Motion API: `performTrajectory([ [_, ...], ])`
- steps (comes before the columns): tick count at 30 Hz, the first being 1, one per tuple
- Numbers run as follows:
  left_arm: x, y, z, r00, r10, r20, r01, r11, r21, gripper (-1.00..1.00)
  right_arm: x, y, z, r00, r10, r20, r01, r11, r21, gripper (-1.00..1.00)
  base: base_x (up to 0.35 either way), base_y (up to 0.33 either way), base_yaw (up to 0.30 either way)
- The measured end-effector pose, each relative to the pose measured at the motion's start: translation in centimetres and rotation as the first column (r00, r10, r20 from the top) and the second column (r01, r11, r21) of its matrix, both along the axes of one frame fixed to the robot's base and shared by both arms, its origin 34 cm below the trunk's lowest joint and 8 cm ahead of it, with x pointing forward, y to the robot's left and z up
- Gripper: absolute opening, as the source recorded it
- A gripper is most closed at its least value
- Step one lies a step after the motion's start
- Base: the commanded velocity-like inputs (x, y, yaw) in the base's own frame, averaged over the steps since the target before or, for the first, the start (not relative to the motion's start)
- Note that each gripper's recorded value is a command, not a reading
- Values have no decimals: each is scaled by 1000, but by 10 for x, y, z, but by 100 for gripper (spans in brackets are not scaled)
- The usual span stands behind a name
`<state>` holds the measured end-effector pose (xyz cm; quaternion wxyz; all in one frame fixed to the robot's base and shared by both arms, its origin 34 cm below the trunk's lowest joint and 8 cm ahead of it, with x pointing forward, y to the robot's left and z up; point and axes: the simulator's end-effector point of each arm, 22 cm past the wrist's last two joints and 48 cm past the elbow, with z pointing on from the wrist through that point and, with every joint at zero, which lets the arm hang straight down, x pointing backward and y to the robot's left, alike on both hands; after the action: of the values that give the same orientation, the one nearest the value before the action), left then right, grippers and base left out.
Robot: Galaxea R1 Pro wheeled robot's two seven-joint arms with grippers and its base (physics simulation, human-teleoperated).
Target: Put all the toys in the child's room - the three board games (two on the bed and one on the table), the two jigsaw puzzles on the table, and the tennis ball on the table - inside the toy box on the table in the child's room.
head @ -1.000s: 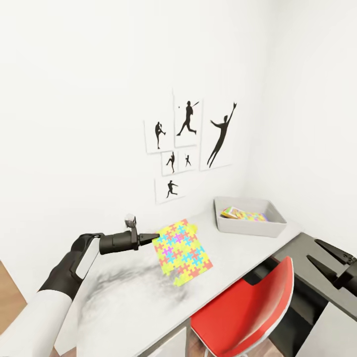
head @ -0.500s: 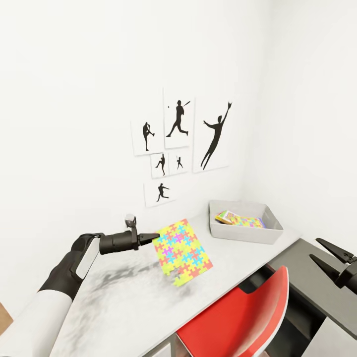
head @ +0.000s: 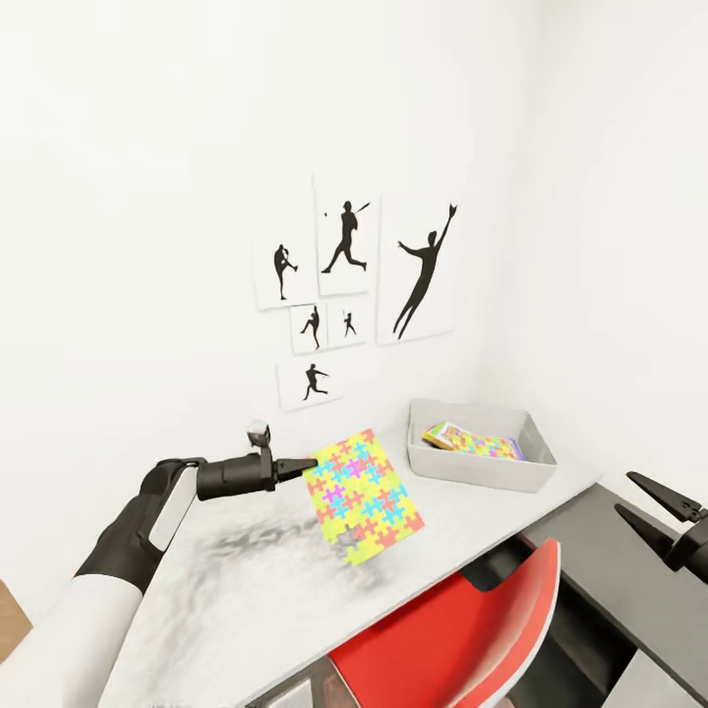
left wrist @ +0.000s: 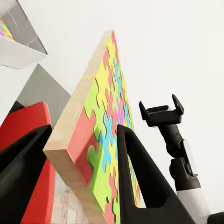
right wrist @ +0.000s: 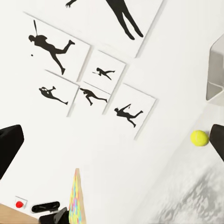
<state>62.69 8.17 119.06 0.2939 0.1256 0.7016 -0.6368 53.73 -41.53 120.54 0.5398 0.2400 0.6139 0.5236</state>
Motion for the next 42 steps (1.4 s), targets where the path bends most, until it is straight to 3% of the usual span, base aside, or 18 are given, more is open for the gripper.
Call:
performTrajectory([
  [9,-2,-1,4,1000,-3,10,3,1000,5,-100,-2,0,3,1000,1,7,-1,1000,-1,100,0,-310,261],
  [14,-6,-8,2,1000,-24,12,24,999,23,-100,-9,-19,25,999,-8,48,9,1000,-29,100,0,-313,205],
  [19,-7,-5,5,999,-26,19,26,999,28,-100,-9,-49,76,995,-3,99,19,986,-168,100,0,-178,33],
  [21,-6,-5,5,1000,-24,19,23,999,29,-100,-9,-66,106,993,-8,116,39,963,-268,100,0,-28,5],
  [23,-6,-6,5,1000,-24,19,24,999,28,-100,-10,-76,127,993,-8,121,49,940,-336,100,0,-12,2],
  [27,-6,-7,6,999,-27,19,27,999,25,-100,-12,-84,160,993,6,120,43,913,-407,100,0,-3,1],
  [33,-7,-8,6,999,-33,19,32,999,28,-100,-3,-90,155,999,-30,19,35,913,-407,100,0,0,0],
  [42,-8,-6,14,999,-30,41,29,999,22,-100,1,-82,139,999,-16,-30,3,917,-400,100,60,-100,87],
])
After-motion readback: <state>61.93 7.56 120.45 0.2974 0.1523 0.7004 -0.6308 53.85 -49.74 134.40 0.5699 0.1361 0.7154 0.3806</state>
